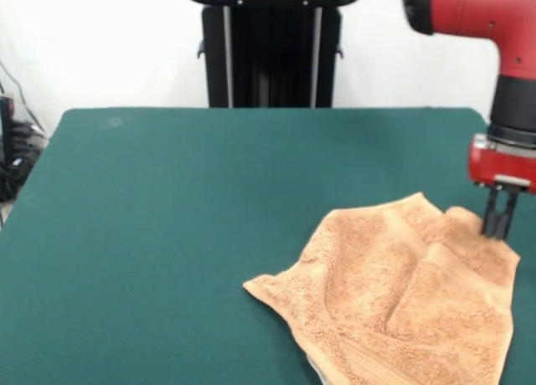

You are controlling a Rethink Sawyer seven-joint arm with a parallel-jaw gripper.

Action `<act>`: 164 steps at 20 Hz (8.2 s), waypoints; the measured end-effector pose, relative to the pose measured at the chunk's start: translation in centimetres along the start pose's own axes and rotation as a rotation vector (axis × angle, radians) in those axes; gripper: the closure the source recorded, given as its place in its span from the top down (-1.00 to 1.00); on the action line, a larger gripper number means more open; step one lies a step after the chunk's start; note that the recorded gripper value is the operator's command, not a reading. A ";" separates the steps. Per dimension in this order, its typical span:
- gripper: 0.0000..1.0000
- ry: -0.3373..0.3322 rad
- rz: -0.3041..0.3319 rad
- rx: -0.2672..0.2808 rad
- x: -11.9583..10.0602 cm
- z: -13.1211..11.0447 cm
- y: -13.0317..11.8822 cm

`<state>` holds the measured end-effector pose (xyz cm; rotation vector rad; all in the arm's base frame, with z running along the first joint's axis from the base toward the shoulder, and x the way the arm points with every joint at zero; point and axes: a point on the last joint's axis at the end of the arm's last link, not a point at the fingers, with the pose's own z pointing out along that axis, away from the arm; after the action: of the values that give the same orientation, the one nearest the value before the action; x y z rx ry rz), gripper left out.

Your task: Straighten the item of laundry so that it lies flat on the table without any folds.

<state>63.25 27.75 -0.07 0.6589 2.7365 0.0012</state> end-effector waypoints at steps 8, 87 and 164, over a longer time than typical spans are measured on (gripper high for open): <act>-1.00 -0.035 0.052 0.031 -8.6 0.4 -8.0; -1.00 -0.030 -0.154 0.099 -23.2 3.3 -31.5; -1.00 -0.006 -0.242 0.018 -12.3 7.8 -18.3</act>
<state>67.91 5.39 -5.03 0.3280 2.7955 -0.0810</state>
